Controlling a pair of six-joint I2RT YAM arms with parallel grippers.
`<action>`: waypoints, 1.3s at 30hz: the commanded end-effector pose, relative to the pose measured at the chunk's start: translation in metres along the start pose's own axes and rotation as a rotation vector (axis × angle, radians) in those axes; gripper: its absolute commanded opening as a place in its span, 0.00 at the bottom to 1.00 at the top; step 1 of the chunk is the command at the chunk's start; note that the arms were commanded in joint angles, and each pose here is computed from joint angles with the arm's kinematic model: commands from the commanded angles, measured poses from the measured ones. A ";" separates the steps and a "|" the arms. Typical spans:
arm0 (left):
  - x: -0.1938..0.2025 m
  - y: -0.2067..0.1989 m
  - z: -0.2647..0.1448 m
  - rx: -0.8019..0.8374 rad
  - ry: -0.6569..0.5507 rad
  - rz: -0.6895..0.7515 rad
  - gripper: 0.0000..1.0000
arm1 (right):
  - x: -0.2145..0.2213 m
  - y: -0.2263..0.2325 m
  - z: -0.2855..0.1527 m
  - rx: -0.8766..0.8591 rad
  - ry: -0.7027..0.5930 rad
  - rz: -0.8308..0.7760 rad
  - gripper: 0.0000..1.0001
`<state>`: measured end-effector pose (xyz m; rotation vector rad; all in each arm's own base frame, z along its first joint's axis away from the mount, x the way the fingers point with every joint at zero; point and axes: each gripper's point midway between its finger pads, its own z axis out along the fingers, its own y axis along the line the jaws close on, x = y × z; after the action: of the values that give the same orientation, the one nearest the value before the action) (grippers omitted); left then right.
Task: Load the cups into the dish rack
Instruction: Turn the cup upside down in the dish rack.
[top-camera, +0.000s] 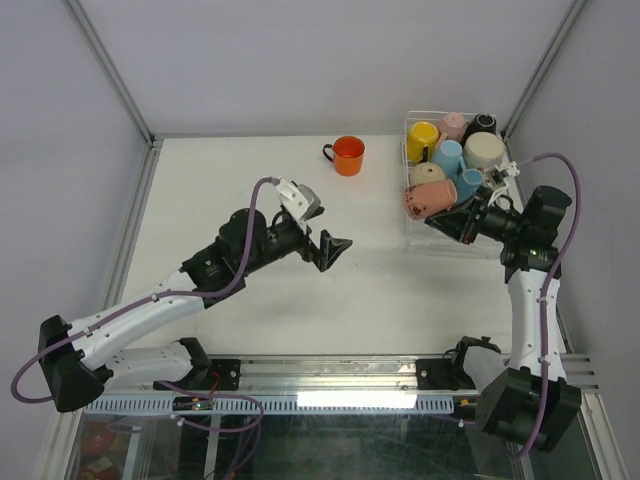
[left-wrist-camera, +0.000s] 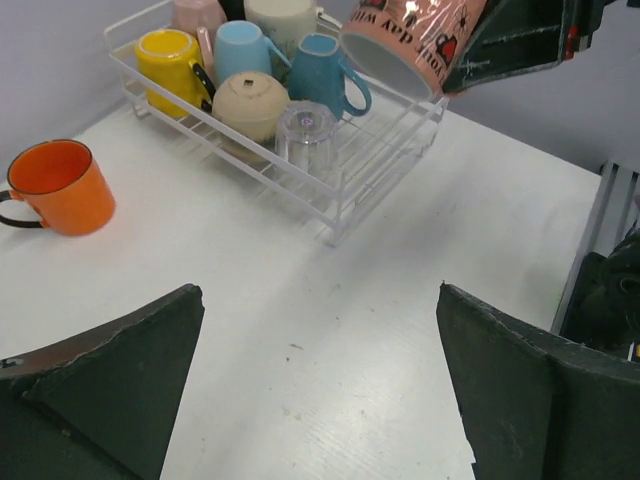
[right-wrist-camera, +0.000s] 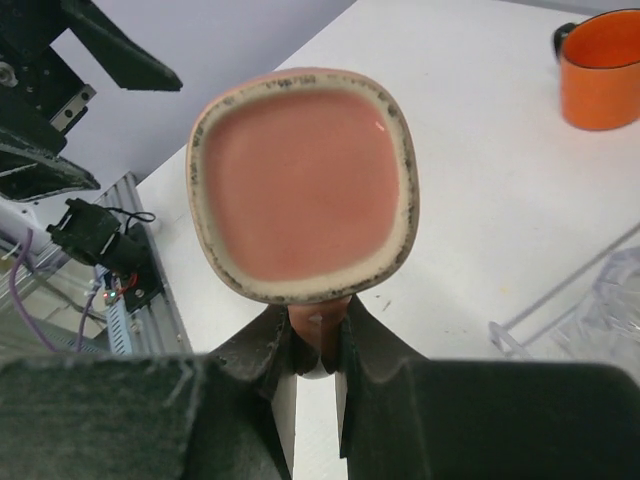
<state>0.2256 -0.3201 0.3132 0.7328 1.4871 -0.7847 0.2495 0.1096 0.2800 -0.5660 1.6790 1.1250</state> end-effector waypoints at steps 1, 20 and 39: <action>0.015 -0.005 -0.001 0.067 0.149 -0.038 0.99 | -0.030 -0.010 -0.019 0.108 -0.046 -0.155 0.00; 0.052 0.031 -0.011 -0.059 0.252 0.046 0.99 | -0.053 -0.076 -0.057 0.429 0.222 -0.478 0.00; 0.044 0.039 -0.017 -0.099 0.222 0.064 0.99 | -0.038 -0.135 -0.081 0.503 0.480 -0.531 0.00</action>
<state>0.2405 -0.2907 0.2500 0.8484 1.7328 -0.6023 0.3191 -0.0154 0.2418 -0.8684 2.0074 0.2969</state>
